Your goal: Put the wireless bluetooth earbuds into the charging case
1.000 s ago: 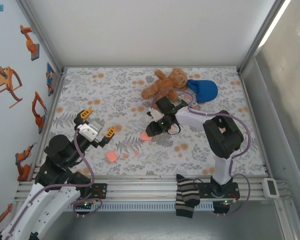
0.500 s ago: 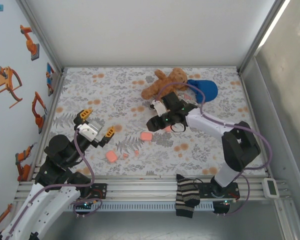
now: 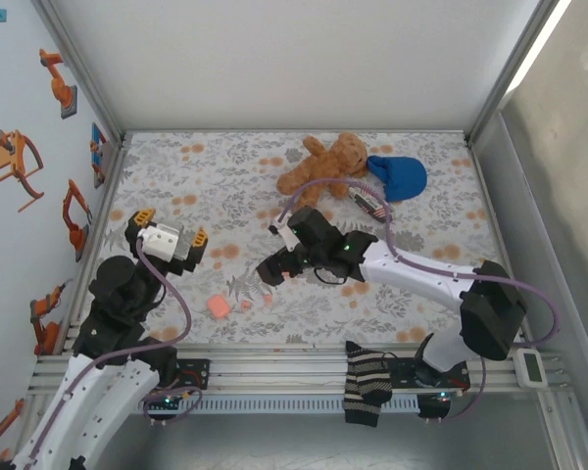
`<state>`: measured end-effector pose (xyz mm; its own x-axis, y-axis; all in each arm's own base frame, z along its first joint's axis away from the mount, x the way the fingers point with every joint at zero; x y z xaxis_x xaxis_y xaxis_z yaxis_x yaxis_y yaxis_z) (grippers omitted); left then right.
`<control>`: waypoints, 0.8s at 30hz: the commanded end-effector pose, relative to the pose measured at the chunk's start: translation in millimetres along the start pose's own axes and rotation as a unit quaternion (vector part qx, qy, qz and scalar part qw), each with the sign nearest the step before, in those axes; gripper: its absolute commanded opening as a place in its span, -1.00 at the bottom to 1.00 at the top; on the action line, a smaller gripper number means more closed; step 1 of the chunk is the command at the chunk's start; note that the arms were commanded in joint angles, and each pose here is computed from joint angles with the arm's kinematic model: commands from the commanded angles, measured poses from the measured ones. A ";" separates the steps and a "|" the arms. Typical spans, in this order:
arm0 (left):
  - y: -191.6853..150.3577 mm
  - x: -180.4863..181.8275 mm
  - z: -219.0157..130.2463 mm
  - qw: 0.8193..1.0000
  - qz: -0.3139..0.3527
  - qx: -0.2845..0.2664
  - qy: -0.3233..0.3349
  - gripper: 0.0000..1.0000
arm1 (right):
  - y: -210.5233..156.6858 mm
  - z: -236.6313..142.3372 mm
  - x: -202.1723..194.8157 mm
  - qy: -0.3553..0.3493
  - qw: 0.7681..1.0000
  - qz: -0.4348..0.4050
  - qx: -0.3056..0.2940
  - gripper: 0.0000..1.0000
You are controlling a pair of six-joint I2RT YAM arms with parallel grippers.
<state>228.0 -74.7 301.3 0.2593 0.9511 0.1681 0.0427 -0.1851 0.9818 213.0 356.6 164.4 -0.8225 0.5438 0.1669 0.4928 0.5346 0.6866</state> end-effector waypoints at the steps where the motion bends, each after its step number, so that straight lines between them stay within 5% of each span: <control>1: -2.3 26.8 4.3 0.996 -0.039 0.024 0.073 0.93 | 8.6 0.8 5.3 -0.065 0.998 0.012 -0.001 0.99; 12: -28.9 74.1 16.2 0.976 -0.132 0.061 0.160 0.93 | -2.9 52.3 94.7 -0.062 0.994 -0.069 0.063 0.97; 24: -71.8 133.8 29.9 0.926 -0.303 0.077 0.212 0.93 | -20.7 108.2 118.8 -0.061 0.987 -0.077 0.130 0.81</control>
<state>283.1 62.8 240.7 -0.3063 0.9191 -0.2479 0.2510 0.3291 0.9103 133.7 476.6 92.8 -0.8726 0.4881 -0.0188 0.4121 0.7562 0.5083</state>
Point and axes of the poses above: each hand's point on the last joint's axis, 136 mm out from that joint toward the fingers, its own z axis out along the fingers, its own x axis along the line the jaws close on, y = z × x, the point moved 1 cm from there along -z, back along the fingers, and after that the axes turned 9 degrees about -z, right-handed, at the moved point
